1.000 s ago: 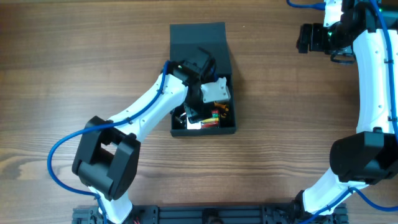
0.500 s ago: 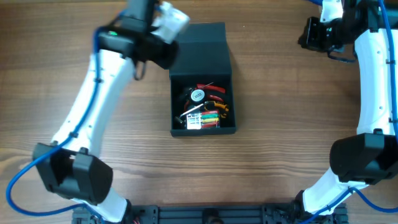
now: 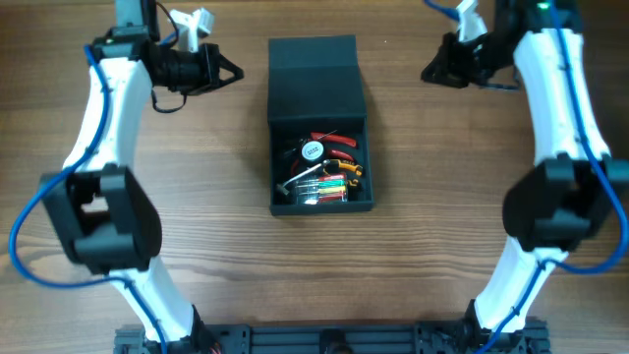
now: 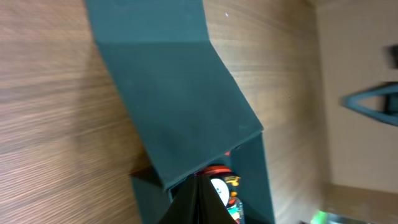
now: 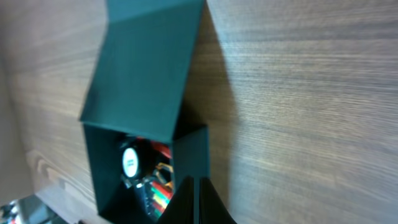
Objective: Pack container
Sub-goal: 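Move both grippers to the box lid's side edges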
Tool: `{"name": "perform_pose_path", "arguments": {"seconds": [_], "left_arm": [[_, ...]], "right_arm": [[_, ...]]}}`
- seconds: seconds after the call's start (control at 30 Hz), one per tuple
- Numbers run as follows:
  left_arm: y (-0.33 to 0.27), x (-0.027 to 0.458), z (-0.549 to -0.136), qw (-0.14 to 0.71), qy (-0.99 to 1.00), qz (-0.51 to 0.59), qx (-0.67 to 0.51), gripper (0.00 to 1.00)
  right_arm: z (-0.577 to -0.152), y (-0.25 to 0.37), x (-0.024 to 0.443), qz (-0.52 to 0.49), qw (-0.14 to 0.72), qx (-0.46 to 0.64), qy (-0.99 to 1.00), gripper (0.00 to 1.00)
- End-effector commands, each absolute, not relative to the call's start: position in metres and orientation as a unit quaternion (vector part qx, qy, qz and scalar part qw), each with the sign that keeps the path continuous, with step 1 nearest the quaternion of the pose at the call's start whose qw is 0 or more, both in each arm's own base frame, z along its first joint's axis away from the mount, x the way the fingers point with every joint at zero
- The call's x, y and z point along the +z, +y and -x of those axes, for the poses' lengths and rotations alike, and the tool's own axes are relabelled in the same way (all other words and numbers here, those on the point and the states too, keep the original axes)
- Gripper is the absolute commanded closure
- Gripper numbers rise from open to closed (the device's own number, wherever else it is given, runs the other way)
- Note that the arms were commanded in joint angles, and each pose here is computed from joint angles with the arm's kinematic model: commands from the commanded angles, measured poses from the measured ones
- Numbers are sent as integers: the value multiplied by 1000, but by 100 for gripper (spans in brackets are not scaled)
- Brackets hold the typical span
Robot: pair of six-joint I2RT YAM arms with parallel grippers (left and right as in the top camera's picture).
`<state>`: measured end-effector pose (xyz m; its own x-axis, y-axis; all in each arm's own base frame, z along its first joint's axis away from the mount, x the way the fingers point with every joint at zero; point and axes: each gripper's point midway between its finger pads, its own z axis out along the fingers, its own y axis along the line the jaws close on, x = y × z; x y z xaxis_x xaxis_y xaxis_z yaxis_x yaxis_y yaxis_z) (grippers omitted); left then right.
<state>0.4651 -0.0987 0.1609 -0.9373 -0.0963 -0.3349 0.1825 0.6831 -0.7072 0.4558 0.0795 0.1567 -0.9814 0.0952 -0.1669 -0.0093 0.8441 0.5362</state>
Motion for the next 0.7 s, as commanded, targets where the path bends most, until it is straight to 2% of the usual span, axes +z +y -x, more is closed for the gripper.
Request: {"name": "perform_pose_path", "arguments": {"seconds": [0.0, 0.27, 0.5, 0.67], "left_arm": [[-111, 143, -470, 144, 877, -12, -458, 96], [-111, 106, -489, 134, 872, 13, -470, 96], [-118, 78, -490, 107, 862, 21, -494, 96], [-126, 72, -485, 122, 850, -34, -512, 96]], "right_arm": [[-466, 95, 138, 3, 88, 301, 949, 96], [-475, 123, 101, 25, 62, 344, 937, 96], [-482, 140, 84, 37, 58, 393, 917, 96], [-485, 141, 79, 38, 61, 393, 917, 96]]}}
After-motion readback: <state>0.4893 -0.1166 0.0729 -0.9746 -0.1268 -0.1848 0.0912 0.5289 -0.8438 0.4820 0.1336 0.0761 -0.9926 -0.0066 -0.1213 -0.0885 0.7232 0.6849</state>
